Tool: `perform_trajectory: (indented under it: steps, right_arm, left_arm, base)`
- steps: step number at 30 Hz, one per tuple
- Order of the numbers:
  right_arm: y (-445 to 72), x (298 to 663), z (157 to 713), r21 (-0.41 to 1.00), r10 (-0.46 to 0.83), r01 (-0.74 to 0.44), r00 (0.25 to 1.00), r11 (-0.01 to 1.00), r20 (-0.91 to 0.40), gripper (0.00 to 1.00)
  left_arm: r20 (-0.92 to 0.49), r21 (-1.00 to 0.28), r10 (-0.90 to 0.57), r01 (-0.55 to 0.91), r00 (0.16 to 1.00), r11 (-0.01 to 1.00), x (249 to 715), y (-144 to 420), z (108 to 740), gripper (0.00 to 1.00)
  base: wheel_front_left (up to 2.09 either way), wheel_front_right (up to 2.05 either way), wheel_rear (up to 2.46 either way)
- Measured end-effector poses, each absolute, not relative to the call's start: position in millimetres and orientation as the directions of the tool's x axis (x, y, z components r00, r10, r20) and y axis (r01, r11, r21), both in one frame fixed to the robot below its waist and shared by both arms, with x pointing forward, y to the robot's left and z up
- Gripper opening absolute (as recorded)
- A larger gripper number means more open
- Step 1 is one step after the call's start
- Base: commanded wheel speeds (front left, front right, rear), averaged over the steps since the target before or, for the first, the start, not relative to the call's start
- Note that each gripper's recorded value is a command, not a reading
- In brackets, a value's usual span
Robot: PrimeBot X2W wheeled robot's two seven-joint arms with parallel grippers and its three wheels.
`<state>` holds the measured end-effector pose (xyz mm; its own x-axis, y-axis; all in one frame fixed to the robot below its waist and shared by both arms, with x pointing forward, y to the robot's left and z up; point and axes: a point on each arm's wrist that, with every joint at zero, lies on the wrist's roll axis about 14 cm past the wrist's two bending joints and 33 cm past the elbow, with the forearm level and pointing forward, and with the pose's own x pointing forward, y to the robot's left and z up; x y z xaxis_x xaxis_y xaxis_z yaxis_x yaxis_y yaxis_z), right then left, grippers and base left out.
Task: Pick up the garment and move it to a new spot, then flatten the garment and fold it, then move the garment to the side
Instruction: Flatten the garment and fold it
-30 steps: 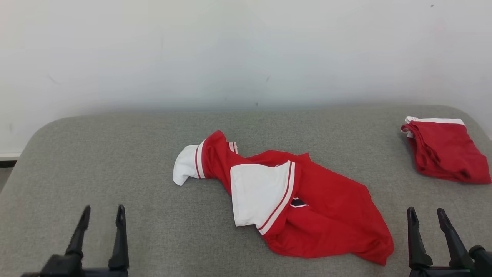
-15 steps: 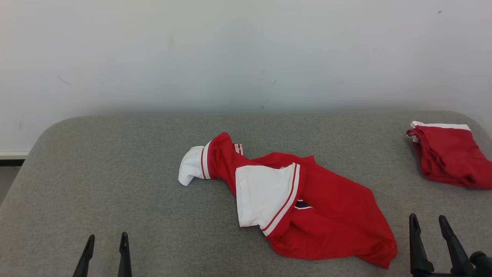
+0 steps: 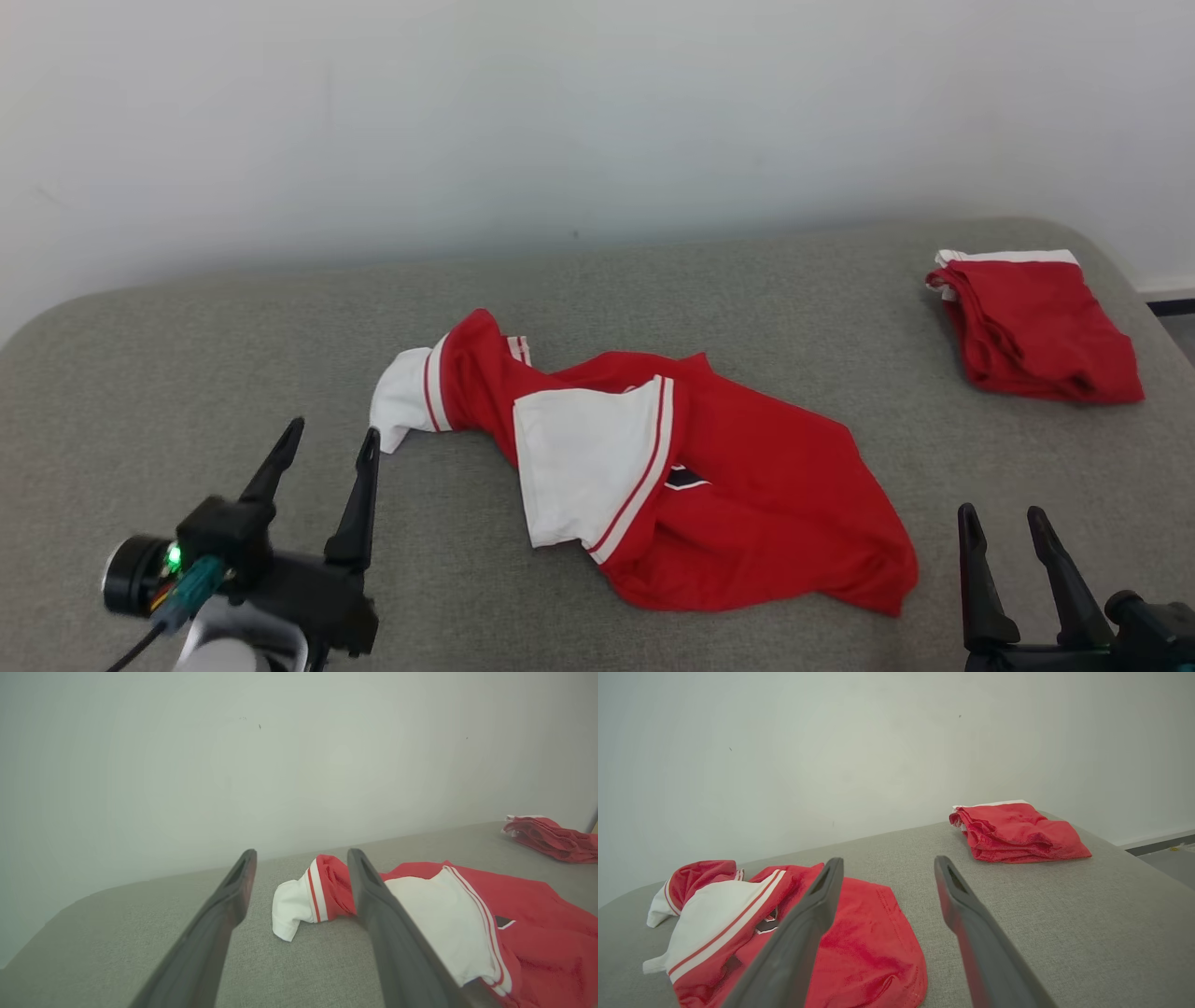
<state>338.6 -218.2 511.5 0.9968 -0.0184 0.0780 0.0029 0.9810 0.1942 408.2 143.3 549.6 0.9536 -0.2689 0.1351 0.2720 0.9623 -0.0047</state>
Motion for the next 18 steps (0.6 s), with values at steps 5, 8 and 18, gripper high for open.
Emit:
perform_trajectory:
  steps: [5, 8, 18]
  right_arm:
    - [-230, 330, 497, 0.218, -0.073, 0.062, 0.996, 0.974, 0.042, 1.00]
    - [-236, 328, 488, 0.224, -0.096, 0.089, 0.995, 0.970, 0.018, 1.00]
    - [-263, 325, 480, 0.204, -0.171, 0.169, 0.985, 0.964, -0.010, 1.00]
  left_arm:
    - [0.113, 0.031, -0.408, 0.407, 0.906, 0.913, 443, 94, 564, 1.00]
    - [0.085, 0.030, -0.470, 0.469, 0.879, 0.883, 461, 65, 564, 1.00]
    - [-0.125, -0.001, -0.588, 0.593, 0.799, 0.805, 490, -1, 508, 1.00]
  base:
    - [0.00, 0.00, 0.00]
    - [0.00, 0.00, 0.00]
    - [0.00, 0.00, 0.00]
